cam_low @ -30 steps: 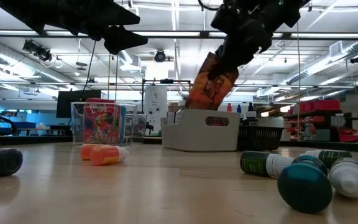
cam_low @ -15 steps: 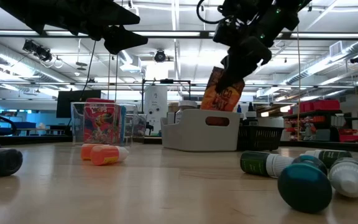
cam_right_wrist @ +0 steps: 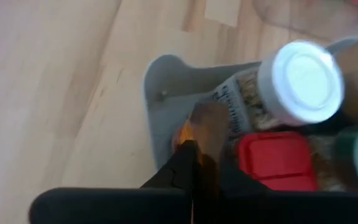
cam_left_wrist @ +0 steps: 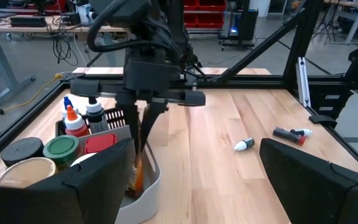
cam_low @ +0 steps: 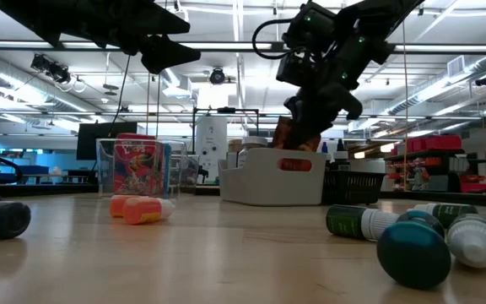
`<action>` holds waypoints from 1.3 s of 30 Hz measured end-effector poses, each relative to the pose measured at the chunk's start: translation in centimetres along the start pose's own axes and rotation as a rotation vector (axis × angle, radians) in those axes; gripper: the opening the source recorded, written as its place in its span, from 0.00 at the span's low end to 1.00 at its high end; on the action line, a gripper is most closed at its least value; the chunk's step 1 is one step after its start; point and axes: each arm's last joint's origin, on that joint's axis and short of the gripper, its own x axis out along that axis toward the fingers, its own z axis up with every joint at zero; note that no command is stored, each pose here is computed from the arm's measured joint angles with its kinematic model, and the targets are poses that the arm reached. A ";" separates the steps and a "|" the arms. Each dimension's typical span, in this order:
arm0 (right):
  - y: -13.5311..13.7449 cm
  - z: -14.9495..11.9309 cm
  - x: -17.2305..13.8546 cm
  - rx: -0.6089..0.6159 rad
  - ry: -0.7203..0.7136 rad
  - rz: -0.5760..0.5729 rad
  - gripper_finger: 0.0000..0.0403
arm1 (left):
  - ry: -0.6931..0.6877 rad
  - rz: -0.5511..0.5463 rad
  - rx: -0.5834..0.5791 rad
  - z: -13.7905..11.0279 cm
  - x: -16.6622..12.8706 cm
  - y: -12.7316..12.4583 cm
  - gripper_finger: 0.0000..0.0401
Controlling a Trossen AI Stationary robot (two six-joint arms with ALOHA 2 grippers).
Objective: Pick & Place Kitchen Items
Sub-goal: Put the orange seasoning pack into the gray bin, then adjust the bins
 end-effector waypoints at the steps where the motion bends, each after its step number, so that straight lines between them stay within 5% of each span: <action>1: 0.0 0.0 0.0 -0.006 -0.005 -0.003 0.05 | 0.000 0.000 0.000 0.0 0.0 0.0 0.89; 16: -0.4 1.4 -0.4 -0.014 -0.139 -0.055 0.39 | -0.001 0.000 0.055 0.0 0.0 0.0 0.89; 27: 1.2 2.6 -5.4 0.096 -0.188 -0.165 0.44 | -0.002 -0.054 0.073 0.0 0.0 -0.2 0.89; 33: 3.0 0.7 -5.8 0.220 0.018 -0.068 0.44 | -0.002 -0.070 0.076 0.0 0.0 -0.2 0.89; 39: 4.0 -1.3 -5.3 0.395 0.255 -0.168 0.39 | -0.001 -0.070 0.057 0.0 0.0 -0.2 0.89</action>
